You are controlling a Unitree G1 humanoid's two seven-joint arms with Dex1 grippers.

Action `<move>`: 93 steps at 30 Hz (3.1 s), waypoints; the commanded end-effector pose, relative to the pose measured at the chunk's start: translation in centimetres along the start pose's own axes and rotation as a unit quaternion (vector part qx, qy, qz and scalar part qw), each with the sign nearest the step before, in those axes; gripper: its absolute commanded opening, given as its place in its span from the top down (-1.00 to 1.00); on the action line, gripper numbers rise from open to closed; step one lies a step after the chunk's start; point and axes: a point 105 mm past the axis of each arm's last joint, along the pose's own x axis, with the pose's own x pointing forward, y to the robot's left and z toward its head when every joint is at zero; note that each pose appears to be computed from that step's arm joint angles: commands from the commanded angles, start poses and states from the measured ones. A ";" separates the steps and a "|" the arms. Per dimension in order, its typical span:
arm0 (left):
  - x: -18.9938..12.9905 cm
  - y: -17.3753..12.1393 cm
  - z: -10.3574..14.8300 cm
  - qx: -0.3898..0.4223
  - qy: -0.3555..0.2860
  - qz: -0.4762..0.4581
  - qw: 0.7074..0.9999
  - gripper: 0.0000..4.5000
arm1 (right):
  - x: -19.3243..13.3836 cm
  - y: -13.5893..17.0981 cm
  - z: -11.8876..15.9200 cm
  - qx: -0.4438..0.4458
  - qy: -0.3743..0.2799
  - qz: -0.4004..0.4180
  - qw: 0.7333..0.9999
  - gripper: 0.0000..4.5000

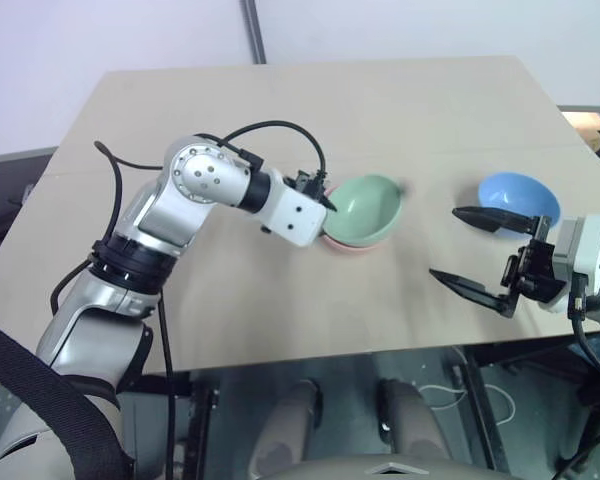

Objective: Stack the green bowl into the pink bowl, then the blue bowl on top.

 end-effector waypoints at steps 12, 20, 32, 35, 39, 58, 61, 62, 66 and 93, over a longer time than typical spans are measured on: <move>-7.5 -1.2 -0.6 -0.351 -0.112 0.206 0.907 -0.21 | -1.6 -8.5 -5.6 -0.019 0.156 -0.202 0.967 -1.00; -7.8 -2.4 -0.1 -0.431 -0.206 0.299 0.826 -0.97 | -4.5 -11.8 -12.7 0.079 0.316 -0.245 0.913 -1.00; -8.0 -3.5 1.8 -0.441 -0.265 0.242 0.823 -1.00 | -4.5 -13.4 -14.7 0.102 0.363 -0.247 0.893 -0.40; -8.1 -3.5 2.2 -0.451 -0.277 0.231 0.817 -1.00 | -4.0 -13.5 -14.0 0.075 0.360 -0.235 0.900 0.15; -8.2 -3.9 2.4 -0.447 -0.273 0.227 0.821 -1.00 | -2.4 -13.3 -11.6 0.022 0.334 -0.203 0.920 0.49; -9.8 -5.3 1.4 -0.487 -0.297 0.280 0.772 -1.00 | 13.7 -1.7 -2.2 -0.027 0.100 0.072 0.992 0.49; -9.7 -5.4 1.3 -0.490 -0.293 0.286 0.769 -1.00 | 14.9 -1.3 -3.2 -0.023 0.108 0.092 0.990 0.37; -9.7 -5.4 1.3 -0.491 -0.293 0.288 0.768 -1.00 | 15.1 -1.4 -3.5 -0.028 0.110 0.093 0.989 0.22; -9.6 -5.6 1.6 -0.495 -0.295 0.292 0.763 -1.00 | 15.2 -1.5 -2.9 -0.040 0.094 0.098 0.990 -0.51; -10.4 -6.4 0.1 -0.476 -0.181 0.392 0.766 -1.00 | -3.7 -6.0 -3.9 0.048 0.089 -0.119 0.988 -0.97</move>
